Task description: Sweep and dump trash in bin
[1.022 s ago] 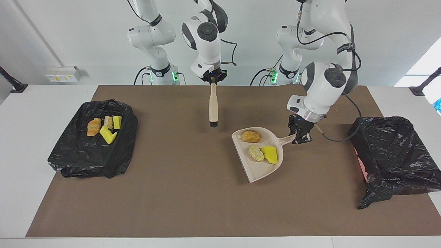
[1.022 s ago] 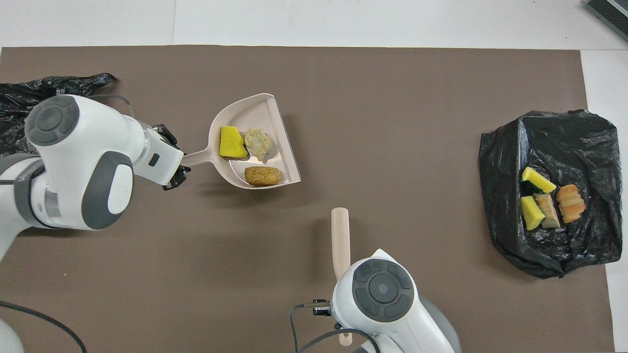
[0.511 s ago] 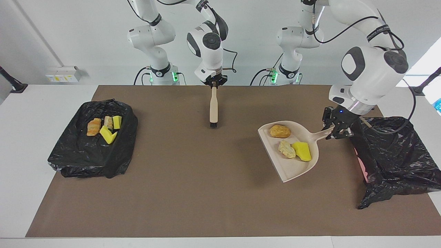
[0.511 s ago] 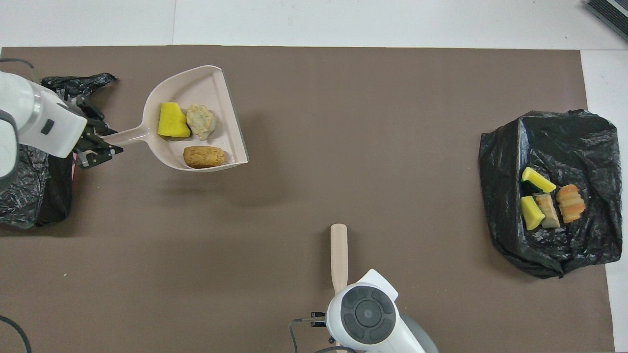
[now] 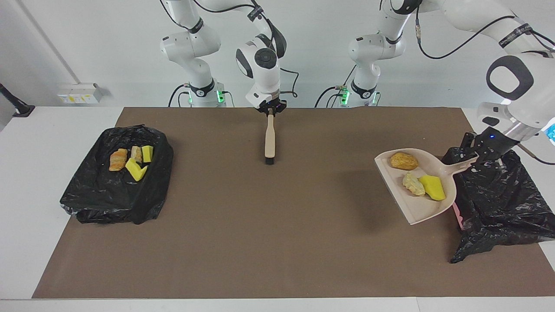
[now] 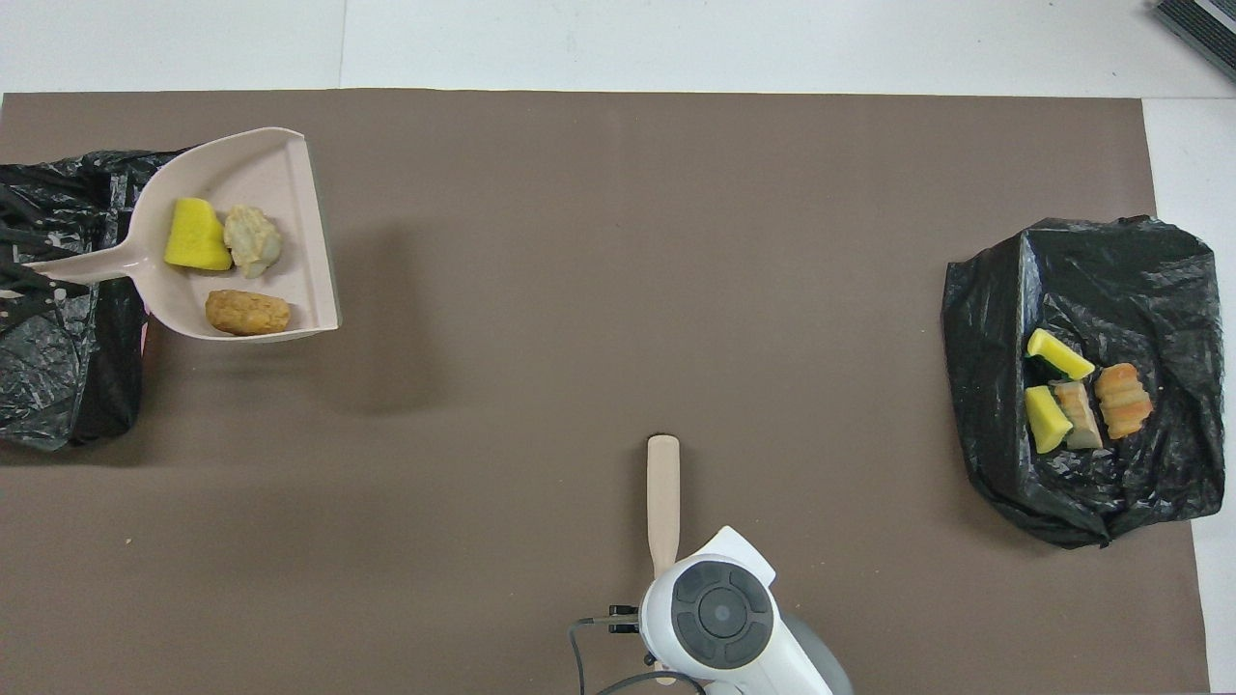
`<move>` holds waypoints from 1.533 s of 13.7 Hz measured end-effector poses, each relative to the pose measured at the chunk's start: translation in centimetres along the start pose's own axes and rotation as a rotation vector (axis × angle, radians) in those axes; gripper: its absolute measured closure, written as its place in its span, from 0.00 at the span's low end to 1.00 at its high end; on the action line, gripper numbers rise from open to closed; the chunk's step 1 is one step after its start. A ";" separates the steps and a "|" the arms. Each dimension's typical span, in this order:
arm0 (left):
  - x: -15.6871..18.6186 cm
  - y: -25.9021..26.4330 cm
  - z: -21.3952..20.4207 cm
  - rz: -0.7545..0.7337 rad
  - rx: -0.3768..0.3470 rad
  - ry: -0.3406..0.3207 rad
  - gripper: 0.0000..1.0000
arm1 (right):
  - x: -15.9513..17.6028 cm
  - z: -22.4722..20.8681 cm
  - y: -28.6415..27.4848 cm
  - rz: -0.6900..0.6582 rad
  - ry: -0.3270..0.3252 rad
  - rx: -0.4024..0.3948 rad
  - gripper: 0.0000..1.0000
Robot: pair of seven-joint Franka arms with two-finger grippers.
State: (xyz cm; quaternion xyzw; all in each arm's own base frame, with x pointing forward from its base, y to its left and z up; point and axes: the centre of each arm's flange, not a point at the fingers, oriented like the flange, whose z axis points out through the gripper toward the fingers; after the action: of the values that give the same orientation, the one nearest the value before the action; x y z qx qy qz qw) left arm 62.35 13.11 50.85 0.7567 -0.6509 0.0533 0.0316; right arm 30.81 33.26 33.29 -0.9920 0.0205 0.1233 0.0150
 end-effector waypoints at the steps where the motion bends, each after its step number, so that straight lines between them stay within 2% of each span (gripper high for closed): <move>1: -2.3 0.0 -0.8 0.015 -0.004 -0.006 0.69 | 0.0 0.1 0.0 0.000 -0.001 0.000 0.58; 4: -9.9 -0.1 -3.5 0.066 -0.002 -0.057 0.69 | 0.5 -1.0 -0.5 -0.013 0.023 0.019 0.25; 6: -13.4 -0.4 -4.3 0.082 0.010 -0.093 0.69 | 1.9 -3.5 -0.6 -0.010 0.070 0.042 0.01; 9: -17.8 -0.8 -5.7 0.094 0.045 -0.149 0.69 | 6.8 -8.8 2.2 0.041 0.191 0.054 0.00; 11: -19.3 -1.1 -6.8 0.122 0.072 -0.240 0.69 | 9.4 -11.7 4.6 0.067 0.252 0.041 0.00; 12: -19.5 -1.4 -7.2 0.142 0.081 -0.299 0.69 | 10.2 -12.8 5.4 0.076 0.272 0.032 0.00; 15: -19.1 -2.7 -8.3 0.216 0.098 -0.535 0.69 | 12.2 -17.0 7.8 0.114 0.324 0.021 0.00; 18: -18.6 -3.3 -8.2 0.158 0.104 -0.710 0.69 | 14.5 -21.9 12.3 0.100 0.350 0.013 0.00; 21: -16.3 -3.7 -7.4 0.125 0.094 -0.875 0.69 | 15.7 -26.2 17.5 0.112 0.351 0.015 0.00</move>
State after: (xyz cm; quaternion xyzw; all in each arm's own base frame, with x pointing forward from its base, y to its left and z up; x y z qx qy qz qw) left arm 63.31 30.49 56.28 0.6678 -0.6443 -0.2406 -0.2848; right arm 51.64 14.29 54.39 -0.9955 0.0791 -0.0511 0.0117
